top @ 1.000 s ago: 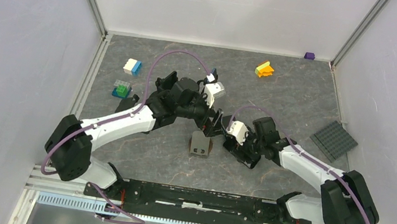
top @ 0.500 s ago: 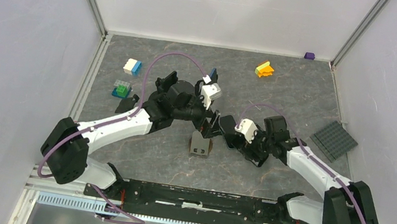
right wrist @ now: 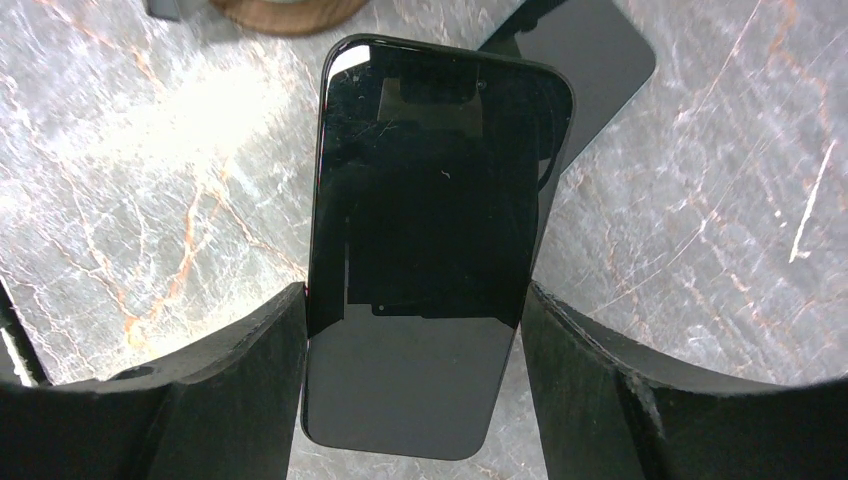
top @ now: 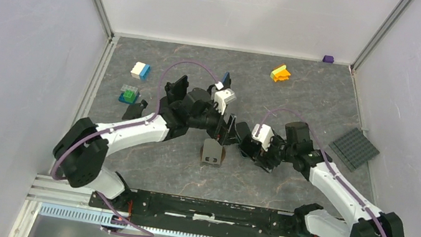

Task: Place the phone on the phone stand
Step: Pick up the phone at the center of the board.

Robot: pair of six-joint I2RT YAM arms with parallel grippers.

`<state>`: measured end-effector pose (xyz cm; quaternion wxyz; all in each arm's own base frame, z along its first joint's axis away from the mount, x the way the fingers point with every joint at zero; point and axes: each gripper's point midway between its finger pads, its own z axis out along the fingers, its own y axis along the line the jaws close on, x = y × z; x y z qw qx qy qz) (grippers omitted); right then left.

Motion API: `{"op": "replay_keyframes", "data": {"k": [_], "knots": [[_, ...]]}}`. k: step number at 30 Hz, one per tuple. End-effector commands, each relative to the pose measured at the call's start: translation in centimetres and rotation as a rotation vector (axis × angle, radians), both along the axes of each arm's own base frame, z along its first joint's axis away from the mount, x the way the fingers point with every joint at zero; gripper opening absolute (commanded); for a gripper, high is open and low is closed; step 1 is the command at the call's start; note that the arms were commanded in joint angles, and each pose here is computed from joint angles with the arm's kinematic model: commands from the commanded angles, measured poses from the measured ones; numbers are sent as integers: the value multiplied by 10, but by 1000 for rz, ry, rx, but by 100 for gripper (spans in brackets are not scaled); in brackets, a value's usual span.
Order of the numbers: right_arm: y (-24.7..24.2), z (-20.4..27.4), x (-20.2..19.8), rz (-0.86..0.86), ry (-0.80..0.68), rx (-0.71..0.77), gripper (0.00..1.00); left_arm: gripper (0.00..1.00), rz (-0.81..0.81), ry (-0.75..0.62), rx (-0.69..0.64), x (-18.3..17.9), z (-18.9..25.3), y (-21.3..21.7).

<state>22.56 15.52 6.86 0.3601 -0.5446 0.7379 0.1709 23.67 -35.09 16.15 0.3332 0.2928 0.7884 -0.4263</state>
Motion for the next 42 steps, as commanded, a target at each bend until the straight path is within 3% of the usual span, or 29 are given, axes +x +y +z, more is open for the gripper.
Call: {"op": "replay_keyframes", "data": {"k": [1,12,19,28,33,35,37,39,42], "knots": [[28,61,18,75,-159,146,42,91,38,99,-83,7,16,-16],[46,88,18,116,-218,203,41,77,24,340,-138,6,14,-45],[50,94,17,121,-229,214,40,54,25,420,-154,2,6,-49],[49,95,17,119,-237,211,40,38,40,466,-142,1,-6,-50],[49,95,15,120,-238,212,40,17,42,472,-132,1,-10,-50],[49,96,16,117,-241,211,45,5,41,465,-129,1,-10,-50],[48,96,16,115,-245,207,51,2,46,442,-119,3,-9,-48],[47,98,17,108,-256,203,70,2,49,408,-106,4,-9,-45],[43,98,19,92,-265,191,89,2,41,351,-112,4,-1,-41]]}}
